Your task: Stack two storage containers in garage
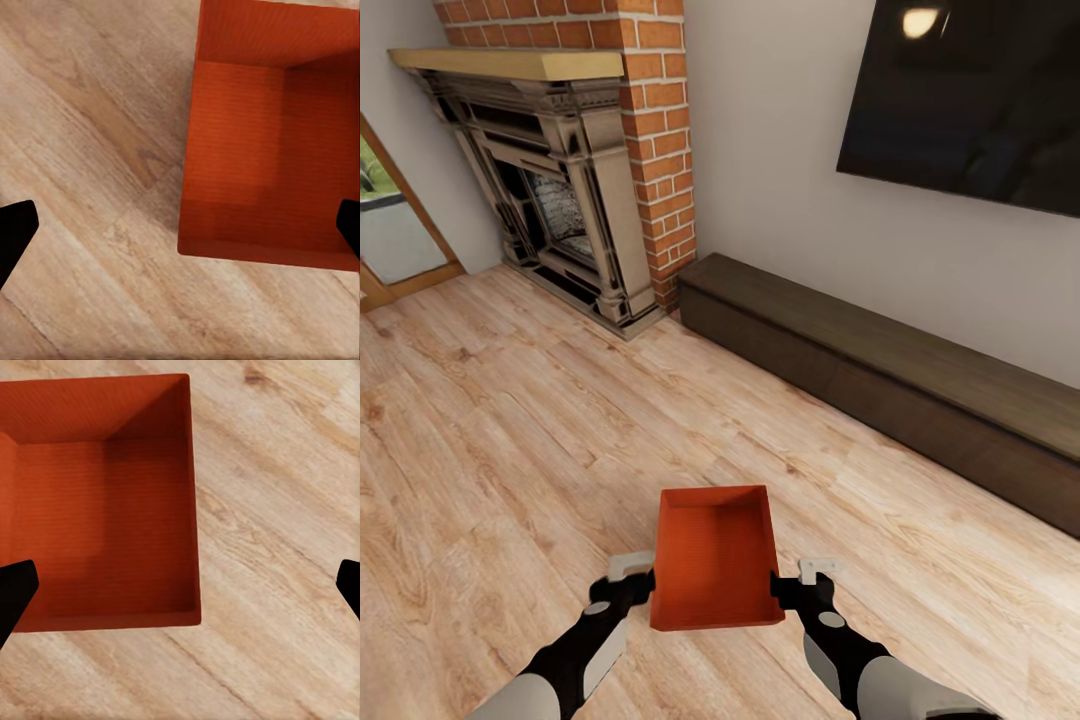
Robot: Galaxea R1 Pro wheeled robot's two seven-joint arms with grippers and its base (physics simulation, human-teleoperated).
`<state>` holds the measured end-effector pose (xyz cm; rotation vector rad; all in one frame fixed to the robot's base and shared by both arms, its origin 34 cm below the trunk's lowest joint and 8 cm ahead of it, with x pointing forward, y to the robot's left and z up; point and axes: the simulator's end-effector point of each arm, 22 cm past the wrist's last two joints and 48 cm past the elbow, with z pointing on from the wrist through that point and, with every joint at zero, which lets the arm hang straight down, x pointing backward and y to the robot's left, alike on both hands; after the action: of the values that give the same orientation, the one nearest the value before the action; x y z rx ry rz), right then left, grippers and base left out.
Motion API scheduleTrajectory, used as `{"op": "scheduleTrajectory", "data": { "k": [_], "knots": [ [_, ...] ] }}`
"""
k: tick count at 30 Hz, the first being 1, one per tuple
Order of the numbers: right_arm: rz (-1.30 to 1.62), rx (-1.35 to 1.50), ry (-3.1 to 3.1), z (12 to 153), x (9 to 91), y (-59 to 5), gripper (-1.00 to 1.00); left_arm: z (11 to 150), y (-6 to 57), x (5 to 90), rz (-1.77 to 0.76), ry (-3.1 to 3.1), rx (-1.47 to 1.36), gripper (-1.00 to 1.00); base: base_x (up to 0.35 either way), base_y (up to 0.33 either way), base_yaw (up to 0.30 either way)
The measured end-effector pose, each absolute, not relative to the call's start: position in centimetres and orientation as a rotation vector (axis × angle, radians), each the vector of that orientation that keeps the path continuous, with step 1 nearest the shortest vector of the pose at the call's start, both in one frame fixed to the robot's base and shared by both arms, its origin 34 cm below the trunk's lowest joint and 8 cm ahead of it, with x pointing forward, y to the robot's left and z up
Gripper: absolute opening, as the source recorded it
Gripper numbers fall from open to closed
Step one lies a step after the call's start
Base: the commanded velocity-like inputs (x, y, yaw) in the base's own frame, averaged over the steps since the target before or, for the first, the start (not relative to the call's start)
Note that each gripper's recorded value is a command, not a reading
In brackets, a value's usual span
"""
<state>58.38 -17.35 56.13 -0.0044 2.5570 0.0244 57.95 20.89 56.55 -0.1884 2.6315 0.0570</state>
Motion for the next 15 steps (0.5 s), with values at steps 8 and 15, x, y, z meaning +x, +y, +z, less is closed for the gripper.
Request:
{"op": "scheduleTrajectory", "data": {
  "k": [8,15],
  "knots": [
    [0.023,-0.003,2.556,55.1,58.5,-17.5,1.0,55.3,21.0,57.7,0.056,2.64,-0.197,1.0,0.0,0.0,0.0],
    [0.022,-0.002,2.555,54.2,58.7,-17.5,1.0,54.4,21.1,57.9,0.056,2.639,-0.198,1.0,0.0,0.0,0.0]
  ]
}}
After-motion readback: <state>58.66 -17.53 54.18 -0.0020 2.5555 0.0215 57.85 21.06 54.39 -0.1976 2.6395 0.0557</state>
